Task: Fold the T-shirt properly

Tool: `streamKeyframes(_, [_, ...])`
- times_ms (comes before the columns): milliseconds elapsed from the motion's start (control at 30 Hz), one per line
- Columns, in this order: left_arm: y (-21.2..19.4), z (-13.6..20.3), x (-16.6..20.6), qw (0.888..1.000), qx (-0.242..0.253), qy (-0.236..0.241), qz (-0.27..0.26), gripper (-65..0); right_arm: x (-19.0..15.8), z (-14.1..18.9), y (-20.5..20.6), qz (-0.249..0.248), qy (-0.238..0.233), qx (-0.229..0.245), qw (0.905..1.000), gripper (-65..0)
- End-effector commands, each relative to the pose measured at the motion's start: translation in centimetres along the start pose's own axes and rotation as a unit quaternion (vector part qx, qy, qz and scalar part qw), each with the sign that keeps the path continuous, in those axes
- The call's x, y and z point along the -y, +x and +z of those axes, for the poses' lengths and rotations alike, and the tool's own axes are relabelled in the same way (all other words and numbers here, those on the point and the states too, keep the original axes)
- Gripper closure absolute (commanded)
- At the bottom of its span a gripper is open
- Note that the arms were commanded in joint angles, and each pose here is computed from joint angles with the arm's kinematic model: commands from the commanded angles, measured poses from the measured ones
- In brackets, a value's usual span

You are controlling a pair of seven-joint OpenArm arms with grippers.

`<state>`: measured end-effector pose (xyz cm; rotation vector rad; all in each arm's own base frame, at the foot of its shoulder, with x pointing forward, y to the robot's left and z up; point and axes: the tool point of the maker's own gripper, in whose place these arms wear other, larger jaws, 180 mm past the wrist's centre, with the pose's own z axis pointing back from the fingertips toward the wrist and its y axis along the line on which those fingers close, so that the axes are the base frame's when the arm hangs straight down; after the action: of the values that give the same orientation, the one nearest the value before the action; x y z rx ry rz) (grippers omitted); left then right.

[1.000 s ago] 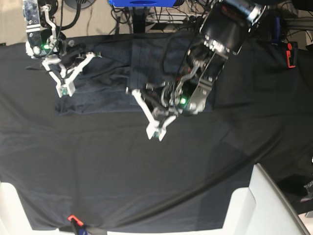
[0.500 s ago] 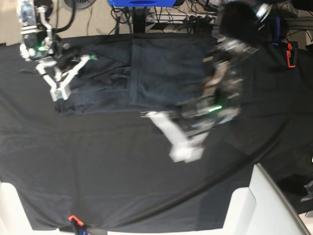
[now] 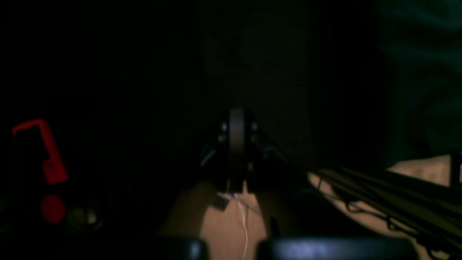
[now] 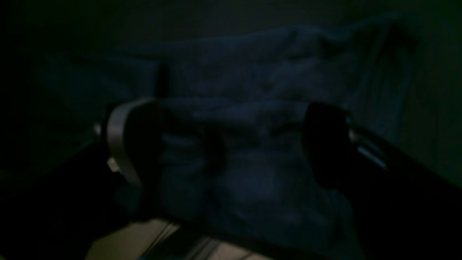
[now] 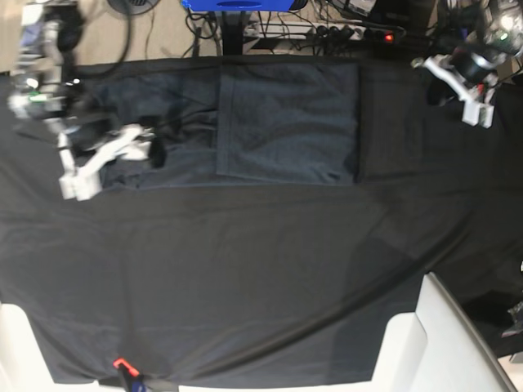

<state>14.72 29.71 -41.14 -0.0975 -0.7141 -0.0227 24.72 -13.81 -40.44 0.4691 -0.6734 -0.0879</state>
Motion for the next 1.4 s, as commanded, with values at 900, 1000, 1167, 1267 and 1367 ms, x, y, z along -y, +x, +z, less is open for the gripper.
streamKeyframes(900, [-1.3,0.9,-0.6,0.999,0.018,-0.004,0.033,0.0,4.7,-2.5,-8.2,-0.035,0.099,-0.177,0.9787,-59.1])
streamKeyframes(1000, [-1.4,0.8,-0.3,0.999,0.018,-0.007,0.033,0.0,3.6,-3.0,-8.7,-0.034,0.11,-0.183,0.9763,-59.1])
streamKeyframes(1167, [-1.4,0.9,-0.4,0.999,0.017,-0.006,0.033,0.0,2.3,-3.4,-9.5,-0.019,0.125,-0.199,0.9717,-59.0])
streamKeyframes(1267, [-1.4,0.9,-0.4,0.999,0.017,-0.006,0.033,0.0,1.5,-3.9,-9.5,-0.021,0.132,-0.194,0.9718,-54.3])
streamKeyframes(1367, [-1.4,0.9,-0.4,0.999,0.017,-0.006,0.033,0.0,1.5,-4.0,-9.7,-0.025,0.133,-0.196,0.9712,-51.9])
